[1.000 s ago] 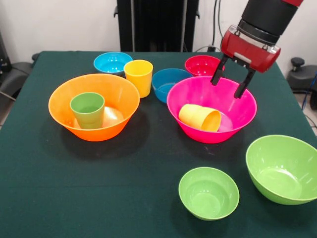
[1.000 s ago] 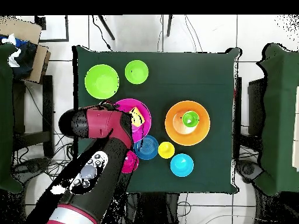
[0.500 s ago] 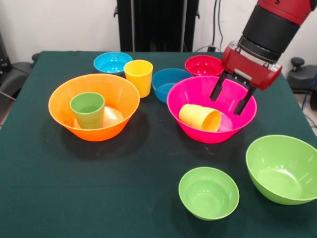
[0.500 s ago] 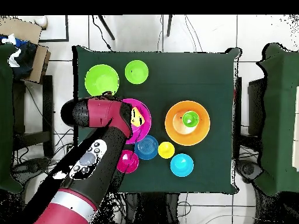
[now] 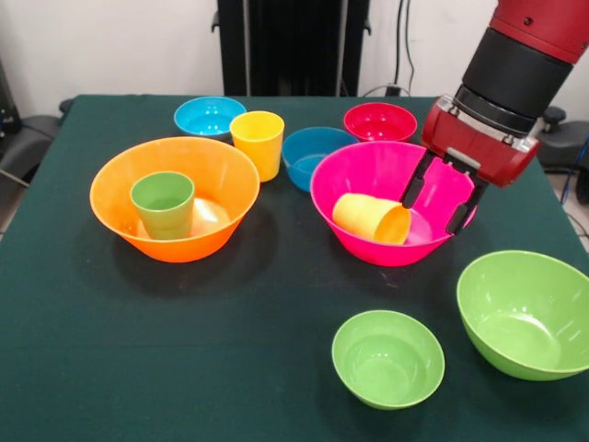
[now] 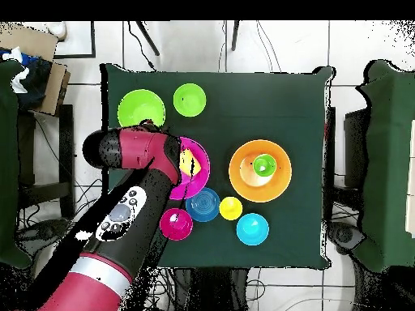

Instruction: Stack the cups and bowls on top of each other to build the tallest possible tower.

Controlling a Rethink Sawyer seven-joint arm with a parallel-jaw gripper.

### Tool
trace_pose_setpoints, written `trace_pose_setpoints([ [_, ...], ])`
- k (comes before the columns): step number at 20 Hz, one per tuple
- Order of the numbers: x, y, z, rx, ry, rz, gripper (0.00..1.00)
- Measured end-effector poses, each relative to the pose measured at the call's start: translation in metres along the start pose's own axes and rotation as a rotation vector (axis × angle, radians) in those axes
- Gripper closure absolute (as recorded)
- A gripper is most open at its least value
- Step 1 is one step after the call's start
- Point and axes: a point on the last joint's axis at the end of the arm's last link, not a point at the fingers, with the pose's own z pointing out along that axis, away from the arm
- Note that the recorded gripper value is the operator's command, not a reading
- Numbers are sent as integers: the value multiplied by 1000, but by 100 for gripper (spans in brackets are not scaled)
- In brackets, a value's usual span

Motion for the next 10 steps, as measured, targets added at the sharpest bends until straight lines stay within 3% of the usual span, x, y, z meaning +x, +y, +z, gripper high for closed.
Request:
trace_pose_setpoints([
  [10, -5, -6, 5, 17, -7, 18, 0],
])
